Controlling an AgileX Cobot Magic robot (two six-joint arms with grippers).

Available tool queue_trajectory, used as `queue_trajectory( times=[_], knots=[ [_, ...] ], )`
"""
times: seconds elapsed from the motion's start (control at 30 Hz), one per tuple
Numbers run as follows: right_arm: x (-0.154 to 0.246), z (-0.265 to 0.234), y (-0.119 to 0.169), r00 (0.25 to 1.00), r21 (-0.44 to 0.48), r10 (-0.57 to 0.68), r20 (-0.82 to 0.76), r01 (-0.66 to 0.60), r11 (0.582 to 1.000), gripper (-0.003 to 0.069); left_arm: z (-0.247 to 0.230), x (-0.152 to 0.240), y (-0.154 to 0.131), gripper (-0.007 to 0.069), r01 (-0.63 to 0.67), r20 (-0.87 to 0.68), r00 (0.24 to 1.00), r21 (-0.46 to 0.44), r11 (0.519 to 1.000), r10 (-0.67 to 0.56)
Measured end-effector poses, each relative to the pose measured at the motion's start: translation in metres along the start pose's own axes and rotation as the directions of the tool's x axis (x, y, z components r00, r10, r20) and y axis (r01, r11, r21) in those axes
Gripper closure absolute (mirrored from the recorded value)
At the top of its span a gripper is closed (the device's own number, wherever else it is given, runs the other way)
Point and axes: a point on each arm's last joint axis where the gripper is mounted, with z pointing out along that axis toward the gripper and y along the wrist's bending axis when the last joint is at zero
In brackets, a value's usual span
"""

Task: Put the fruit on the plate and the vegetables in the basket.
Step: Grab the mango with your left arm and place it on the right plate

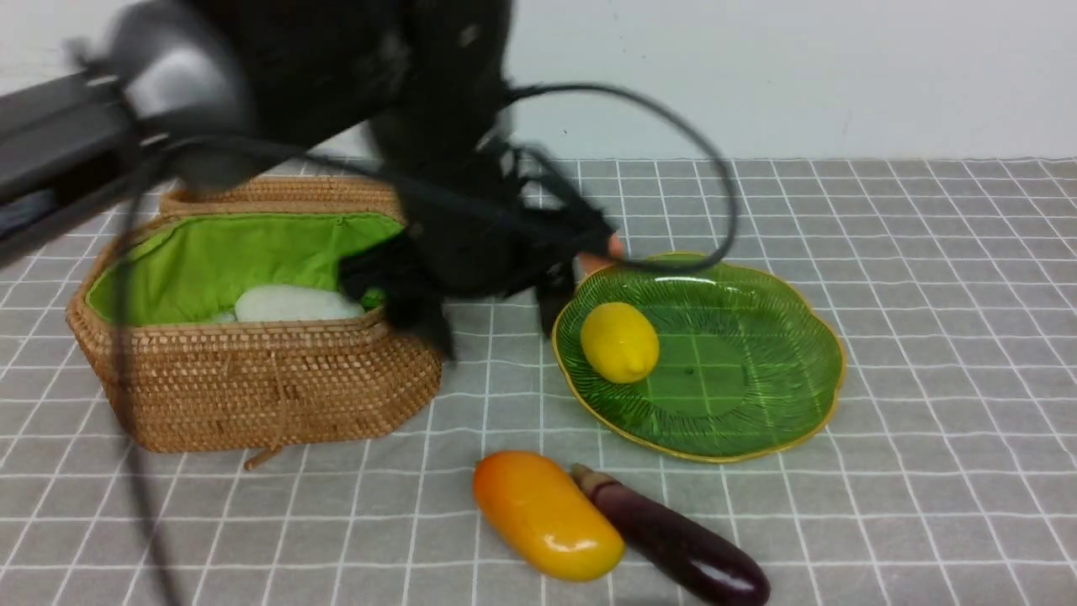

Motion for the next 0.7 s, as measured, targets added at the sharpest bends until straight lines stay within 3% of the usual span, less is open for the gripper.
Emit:
queue_trajectory(
  times=[0.2, 0.33, 0.5, 0.7],
  knots=[
    [0.0, 0.0, 0.0, 1.0, 0.0, 0.0, 0.0, 0.0, 1.0, 0.0419, 0.049, 0.019, 0.008, 0.0069, 0.136, -0.068, 0.989, 0.027, 0.99, -0.134],
    [0.0, 0.0, 0.0, 1.0, 0.0, 0.0, 0.0, 0.0, 1.0, 0.0419, 0.079, 0.022, 0.003, 0.0039, 0.166, -0.11, 0.981, 0.026, 0.986, -0.162],
    [0.0, 0.0, 0.0, 1.0, 0.0, 0.0, 0.0, 0.0, 1.0, 0.0419, 0.13, 0.028, 0.003, 0.0029, 0.207, -0.167, 0.963, -0.036, 0.978, -0.21],
    [0.0, 0.0, 0.0, 1.0, 0.0, 0.0, 0.0, 0.0, 1.0, 0.0419, 0.145, 0.03, 0.002, 0.0051, 0.225, -0.185, 0.956, -0.045, 0.973, -0.23]
  ],
)
